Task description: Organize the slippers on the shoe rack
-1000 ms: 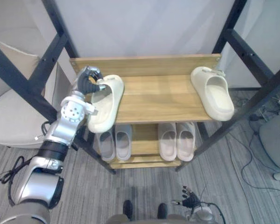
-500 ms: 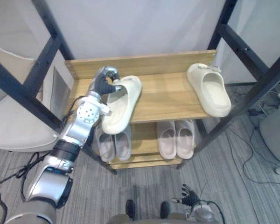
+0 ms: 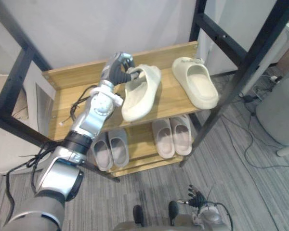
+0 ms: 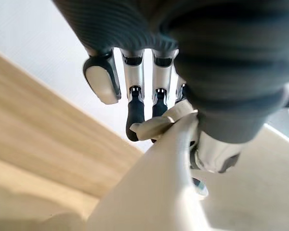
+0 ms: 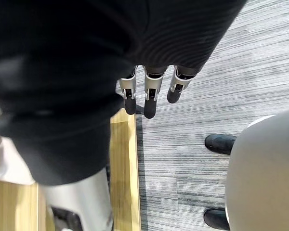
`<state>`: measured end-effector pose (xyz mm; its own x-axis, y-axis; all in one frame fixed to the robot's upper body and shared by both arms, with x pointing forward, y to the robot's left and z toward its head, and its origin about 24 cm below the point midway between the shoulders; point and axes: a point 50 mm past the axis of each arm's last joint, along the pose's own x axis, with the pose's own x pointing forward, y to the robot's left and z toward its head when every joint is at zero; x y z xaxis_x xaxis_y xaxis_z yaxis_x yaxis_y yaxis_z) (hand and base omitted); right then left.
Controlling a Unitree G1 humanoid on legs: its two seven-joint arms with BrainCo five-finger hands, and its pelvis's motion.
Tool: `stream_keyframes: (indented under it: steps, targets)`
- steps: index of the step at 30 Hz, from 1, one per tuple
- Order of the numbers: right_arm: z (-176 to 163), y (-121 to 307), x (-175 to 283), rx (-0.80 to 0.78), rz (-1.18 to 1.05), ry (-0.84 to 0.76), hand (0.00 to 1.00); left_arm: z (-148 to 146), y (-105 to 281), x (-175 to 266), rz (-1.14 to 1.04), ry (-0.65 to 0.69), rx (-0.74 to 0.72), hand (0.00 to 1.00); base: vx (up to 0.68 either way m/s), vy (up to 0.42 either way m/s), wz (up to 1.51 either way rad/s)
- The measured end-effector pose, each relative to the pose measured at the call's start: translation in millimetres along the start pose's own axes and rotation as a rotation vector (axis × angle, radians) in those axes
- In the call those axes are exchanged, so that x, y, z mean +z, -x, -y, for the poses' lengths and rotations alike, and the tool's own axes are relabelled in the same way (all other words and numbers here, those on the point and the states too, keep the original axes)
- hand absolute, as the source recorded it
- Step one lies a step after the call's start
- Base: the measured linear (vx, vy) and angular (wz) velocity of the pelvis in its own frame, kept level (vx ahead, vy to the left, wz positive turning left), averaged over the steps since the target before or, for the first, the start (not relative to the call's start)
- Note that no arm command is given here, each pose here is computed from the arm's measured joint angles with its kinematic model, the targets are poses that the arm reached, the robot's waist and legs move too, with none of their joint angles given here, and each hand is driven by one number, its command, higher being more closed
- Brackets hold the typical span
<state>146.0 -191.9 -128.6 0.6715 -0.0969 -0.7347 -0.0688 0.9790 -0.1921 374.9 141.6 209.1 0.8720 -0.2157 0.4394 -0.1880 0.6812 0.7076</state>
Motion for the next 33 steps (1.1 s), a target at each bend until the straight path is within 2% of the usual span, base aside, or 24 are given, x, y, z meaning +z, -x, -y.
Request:
stream_keyframes:
  steps: [15,16,33]
  targets:
    - [2,-1,15,-0.035,0.067,-0.011,0.0,-29,-28,19,0.013,-0.033,0.154,1.0,0.0,0.017,-0.18]
    - [2,-1,15,-0.037,0.069,-0.012,0.0,-30,-29,19,0.012,-0.043,0.162,0.0,0.0,0.015,-0.05]
    - [2,-2,19,-0.041,0.088,-0.02,0.0,-35,-33,21,-0.001,-0.045,0.211,0.0,0.0,0.004,-0.03]
